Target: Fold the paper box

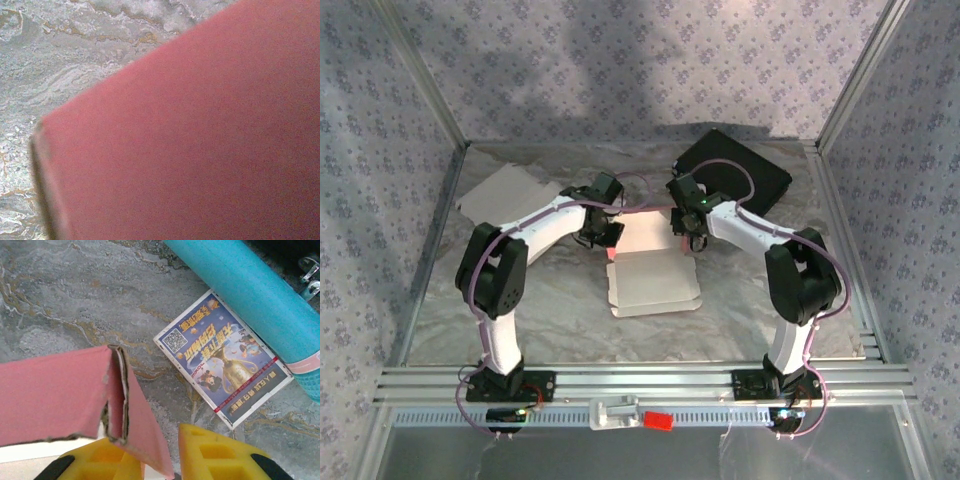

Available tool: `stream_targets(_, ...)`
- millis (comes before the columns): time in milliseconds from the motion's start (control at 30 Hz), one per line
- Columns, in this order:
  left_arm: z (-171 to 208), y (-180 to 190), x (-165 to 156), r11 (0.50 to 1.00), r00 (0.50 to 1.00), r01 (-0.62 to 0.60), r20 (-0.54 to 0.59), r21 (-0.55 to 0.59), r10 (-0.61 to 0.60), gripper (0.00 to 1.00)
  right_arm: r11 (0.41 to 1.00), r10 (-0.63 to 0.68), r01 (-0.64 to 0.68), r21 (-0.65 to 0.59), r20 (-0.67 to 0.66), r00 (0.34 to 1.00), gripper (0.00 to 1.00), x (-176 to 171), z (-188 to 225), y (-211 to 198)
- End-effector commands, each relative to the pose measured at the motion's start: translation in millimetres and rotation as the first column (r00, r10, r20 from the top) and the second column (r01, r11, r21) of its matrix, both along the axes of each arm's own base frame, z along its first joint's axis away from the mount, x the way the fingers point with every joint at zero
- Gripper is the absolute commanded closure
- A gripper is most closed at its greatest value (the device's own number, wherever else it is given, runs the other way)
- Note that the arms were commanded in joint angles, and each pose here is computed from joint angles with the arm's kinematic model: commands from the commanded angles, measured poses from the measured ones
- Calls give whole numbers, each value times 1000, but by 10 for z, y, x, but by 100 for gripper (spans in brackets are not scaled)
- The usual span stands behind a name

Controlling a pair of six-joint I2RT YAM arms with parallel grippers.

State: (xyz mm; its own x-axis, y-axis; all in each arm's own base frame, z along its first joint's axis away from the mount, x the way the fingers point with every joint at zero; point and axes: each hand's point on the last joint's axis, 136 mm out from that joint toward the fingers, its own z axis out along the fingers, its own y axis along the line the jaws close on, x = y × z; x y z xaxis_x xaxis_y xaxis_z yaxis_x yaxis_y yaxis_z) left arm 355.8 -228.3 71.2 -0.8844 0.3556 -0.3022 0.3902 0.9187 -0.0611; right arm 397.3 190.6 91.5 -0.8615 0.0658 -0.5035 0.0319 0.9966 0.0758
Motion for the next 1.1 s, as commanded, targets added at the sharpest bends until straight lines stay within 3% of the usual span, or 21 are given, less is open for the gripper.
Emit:
stream_targets(0,-46,55,-66,999,998,20,-55,33,-18,100,999,30,-30,16,2,1000,76,-26,31,-3)
stream_targets(333,-90,38,-56,999,997,33,-77,31,-31,100,998,58,-58,25,-7,998,76,64,-156,58)
stream_targets(633,-95,35,-24,999,996,30,-80,27,-27,100,999,31,-32,-27,-29,999,87,112,-250,-25)
stream_targets(800,-104,22,-2,1000,996,24,-86,20,-22,100,977,-73,61,-202,-53,996,100,50,-240,-232)
stream_targets(933,-112,26,17,1000,996,10,-94,6,-9,100,920,-135,103,-379,-60,989,100,-82,-135,-331)
stream_targets(1067,-112,42,41,1000,994,-12,-105,-19,10,100,928,-148,116,-354,-67,987,100,-149,-163,-270)
